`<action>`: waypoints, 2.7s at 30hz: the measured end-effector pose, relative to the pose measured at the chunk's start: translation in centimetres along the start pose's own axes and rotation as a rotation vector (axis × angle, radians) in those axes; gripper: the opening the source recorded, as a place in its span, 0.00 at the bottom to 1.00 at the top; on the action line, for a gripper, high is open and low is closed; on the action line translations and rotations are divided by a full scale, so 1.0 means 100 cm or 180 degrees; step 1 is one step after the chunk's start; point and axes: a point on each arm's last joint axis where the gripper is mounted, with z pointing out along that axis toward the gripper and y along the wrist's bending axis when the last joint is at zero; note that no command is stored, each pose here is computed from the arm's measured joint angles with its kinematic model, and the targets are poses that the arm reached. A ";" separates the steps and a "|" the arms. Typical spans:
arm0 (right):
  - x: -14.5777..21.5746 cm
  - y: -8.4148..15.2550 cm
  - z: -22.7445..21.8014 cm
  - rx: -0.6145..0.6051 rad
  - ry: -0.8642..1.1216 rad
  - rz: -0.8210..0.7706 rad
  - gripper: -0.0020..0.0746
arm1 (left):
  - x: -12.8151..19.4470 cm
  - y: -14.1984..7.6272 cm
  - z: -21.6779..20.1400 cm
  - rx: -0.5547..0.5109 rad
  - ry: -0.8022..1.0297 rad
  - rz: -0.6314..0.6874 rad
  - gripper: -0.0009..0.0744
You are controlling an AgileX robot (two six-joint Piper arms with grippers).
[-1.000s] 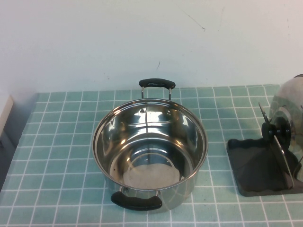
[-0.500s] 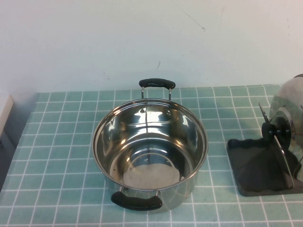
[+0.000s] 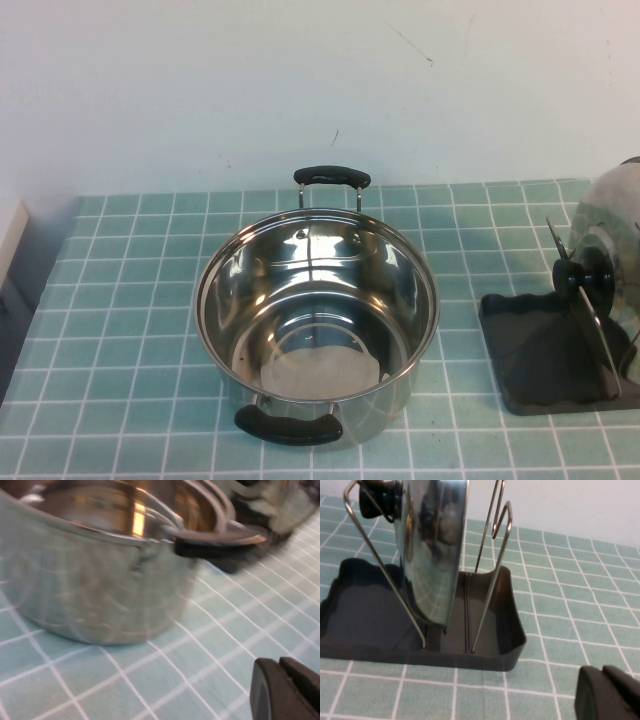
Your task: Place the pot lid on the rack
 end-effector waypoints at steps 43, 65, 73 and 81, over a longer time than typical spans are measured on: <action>0.000 0.000 0.000 0.0000 0.0002 0.0000 0.02 | 0.003 0.041 -0.039 -0.2185 -0.0675 -0.0194 0.01; 0.000 0.000 0.000 0.0000 0.0002 0.0000 0.02 | 0.003 0.043 -0.041 -0.2301 -0.0630 -0.0053 0.01; 0.000 0.000 0.000 0.0000 0.0002 0.0000 0.02 | 0.003 0.043 -0.041 -0.2298 -0.0638 -0.0074 0.01; 0.000 0.000 0.000 0.0000 0.0002 0.0000 0.02 | 0.003 0.043 -0.041 -0.2298 -0.0638 -0.0074 0.01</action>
